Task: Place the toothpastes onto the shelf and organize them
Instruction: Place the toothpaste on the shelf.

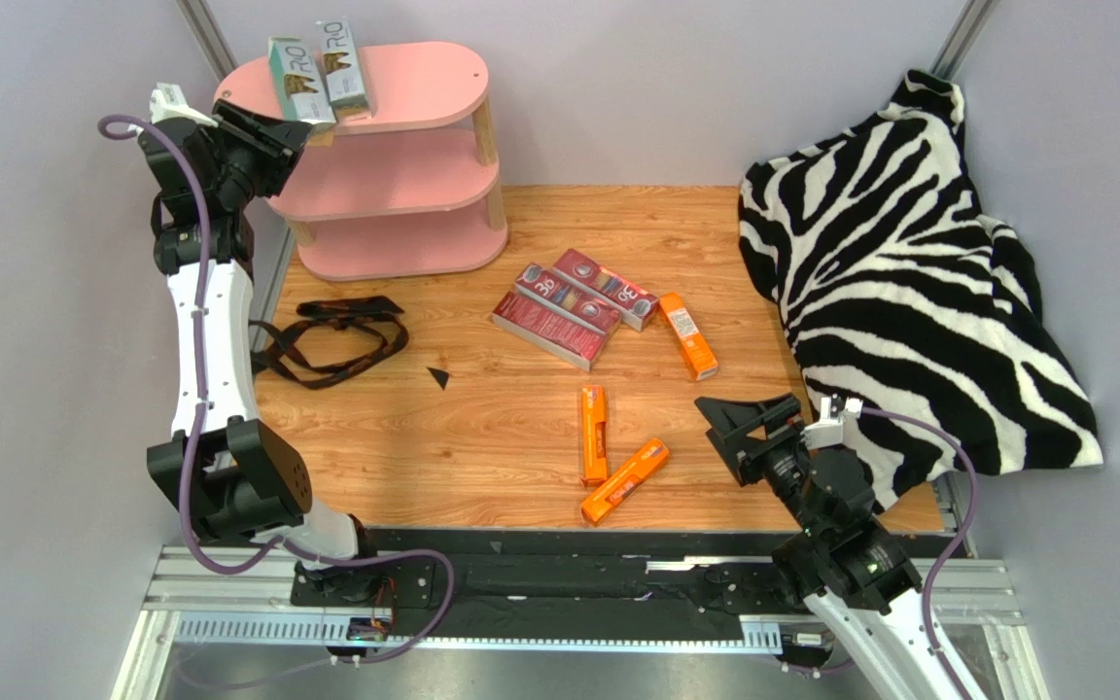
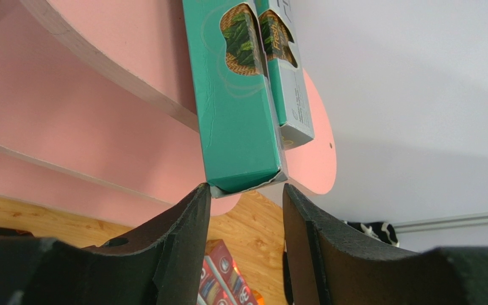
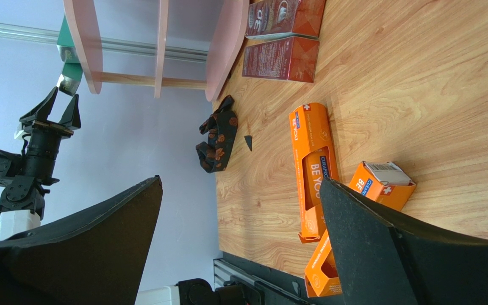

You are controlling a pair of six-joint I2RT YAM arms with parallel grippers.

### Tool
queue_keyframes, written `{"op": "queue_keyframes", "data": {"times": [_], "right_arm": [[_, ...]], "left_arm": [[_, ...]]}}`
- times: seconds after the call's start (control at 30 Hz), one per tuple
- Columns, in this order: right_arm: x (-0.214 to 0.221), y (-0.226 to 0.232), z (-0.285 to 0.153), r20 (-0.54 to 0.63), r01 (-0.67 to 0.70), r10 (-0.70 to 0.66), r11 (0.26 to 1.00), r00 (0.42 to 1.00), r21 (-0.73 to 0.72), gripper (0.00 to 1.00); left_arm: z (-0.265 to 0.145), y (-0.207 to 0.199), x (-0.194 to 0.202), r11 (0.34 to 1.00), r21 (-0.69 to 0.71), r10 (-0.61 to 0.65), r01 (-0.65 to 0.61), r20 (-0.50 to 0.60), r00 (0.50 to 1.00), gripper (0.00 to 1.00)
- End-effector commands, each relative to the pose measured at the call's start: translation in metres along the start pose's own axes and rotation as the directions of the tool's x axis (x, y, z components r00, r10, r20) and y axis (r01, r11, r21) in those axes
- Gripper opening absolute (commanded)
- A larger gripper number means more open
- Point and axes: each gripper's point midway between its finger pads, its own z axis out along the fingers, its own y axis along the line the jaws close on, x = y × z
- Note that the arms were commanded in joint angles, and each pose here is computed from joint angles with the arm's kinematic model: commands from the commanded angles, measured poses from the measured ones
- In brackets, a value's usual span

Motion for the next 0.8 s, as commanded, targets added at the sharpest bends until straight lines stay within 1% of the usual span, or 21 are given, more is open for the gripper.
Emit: {"op": "queue_keyframes", "data": {"times": [0.0, 0.2, 0.27, 0.5, 0.77], "right_arm": [[0.000, 0.005, -0.001, -0.002, -0.011, 0.011, 1.000, 1.000, -0.027, 1.00], [0.001, 0.004, 0.000, -0.002, -0.010, 0.010, 1.000, 1.000, -0.024, 1.00], [0.001, 0.003, 0.001, -0.001, -0.012, 0.012, 1.000, 1.000, -0.023, 1.00], [0.001, 0.002, 0.002, -0.001, -0.018, 0.018, 1.000, 1.000, -0.024, 1.00], [0.002, 0.001, 0.001, -0.006, -0.018, 0.018, 1.000, 1.000, -0.019, 1.00]], "left_arm": [[-0.003, -0.012, -0.022, 0.999, 0.037, 0.003, -0.005, 0.066, 0.998, 0.54], [0.006, 0.006, -0.024, 0.999, 0.007, -0.038, 0.037, 0.054, 0.998, 0.56], [0.009, 0.008, -0.026, 1.000, -0.004, -0.028, 0.028, 0.058, 0.998, 0.57], [0.014, 0.005, -0.035, 1.000, -0.008, -0.017, 0.018, 0.076, 0.997, 0.60], [0.021, 0.008, -0.037, 1.000, -0.013, -0.016, 0.017, 0.073, 0.997, 0.60]]}}
